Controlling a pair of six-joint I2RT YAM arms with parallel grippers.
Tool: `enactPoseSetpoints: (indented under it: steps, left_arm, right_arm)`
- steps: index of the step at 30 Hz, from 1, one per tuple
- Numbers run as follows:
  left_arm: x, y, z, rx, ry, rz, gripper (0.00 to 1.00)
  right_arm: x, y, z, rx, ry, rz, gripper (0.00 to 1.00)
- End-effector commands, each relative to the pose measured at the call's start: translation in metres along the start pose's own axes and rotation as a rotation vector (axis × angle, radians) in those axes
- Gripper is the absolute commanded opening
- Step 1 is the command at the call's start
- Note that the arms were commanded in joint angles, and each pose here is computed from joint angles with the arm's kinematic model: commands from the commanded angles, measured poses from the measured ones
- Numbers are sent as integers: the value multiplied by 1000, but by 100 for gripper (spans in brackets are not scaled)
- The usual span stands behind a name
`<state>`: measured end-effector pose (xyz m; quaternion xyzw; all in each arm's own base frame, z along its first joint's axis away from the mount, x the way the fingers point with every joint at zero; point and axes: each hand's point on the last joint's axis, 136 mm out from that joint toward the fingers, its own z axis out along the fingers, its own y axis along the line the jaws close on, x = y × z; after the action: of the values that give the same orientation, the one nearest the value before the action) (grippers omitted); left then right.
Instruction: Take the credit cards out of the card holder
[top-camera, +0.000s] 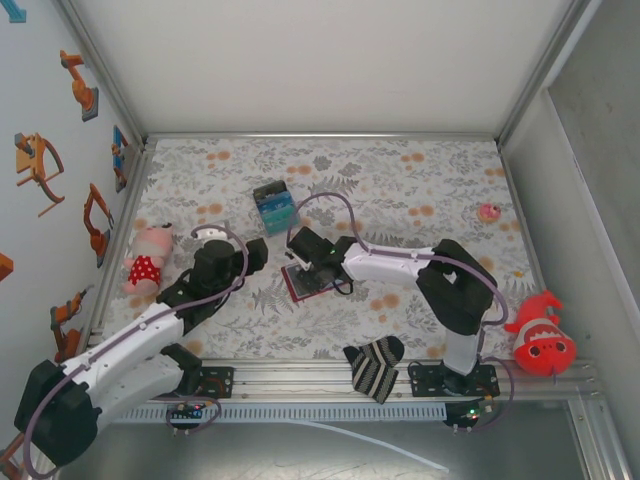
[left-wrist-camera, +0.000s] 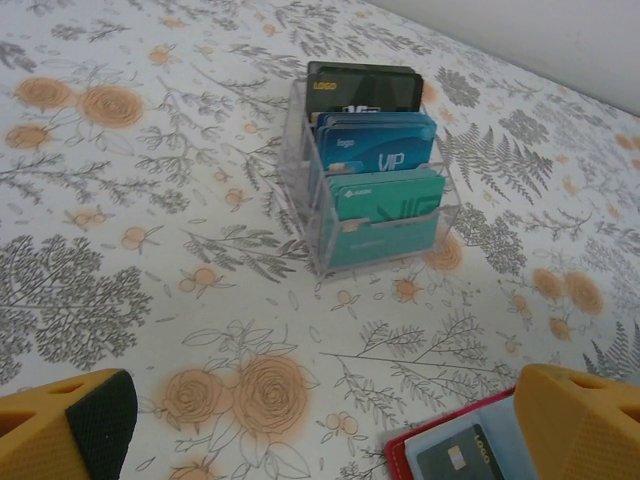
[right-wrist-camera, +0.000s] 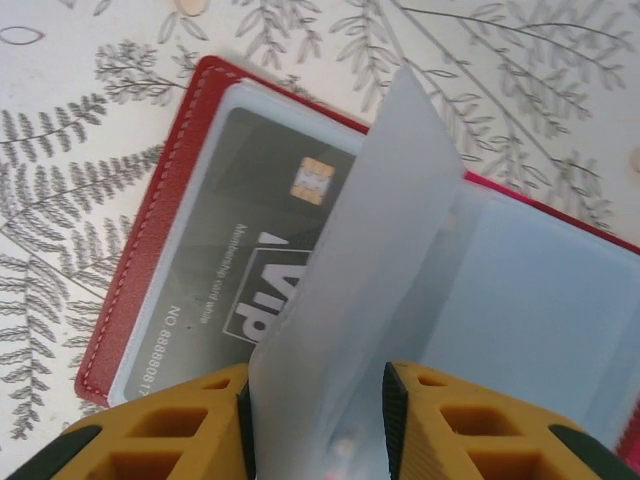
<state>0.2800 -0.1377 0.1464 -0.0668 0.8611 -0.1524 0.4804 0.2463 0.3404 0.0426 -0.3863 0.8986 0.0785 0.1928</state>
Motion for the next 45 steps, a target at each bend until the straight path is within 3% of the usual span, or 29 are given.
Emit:
enactPoseSetpoints:
  steps: [1, 21, 30, 36, 45]
  left_arm:
    - [-9, -13, 1, -4, -20, 80, 97]
    - [91, -57, 37, -185, 228, 484, 97]
    - [104, -38, 34, -214, 250, 424, 97]
    - [121, -23, 39, -204, 328, 354, 97]
    - [130, -21, 49, -177, 378, 326, 97]
  right_arm:
    - [-6, -19, -14, 58, -48, 69, 37]
    - [13, -68, -13, 34, -37, 326, 36]
    - [8, -79, -34, -56, -77, 431, 30]
    - [-8, -59, -48, -214, -74, 458, 22]
    - [-17, -27, -37, -415, 13, 494, 22]
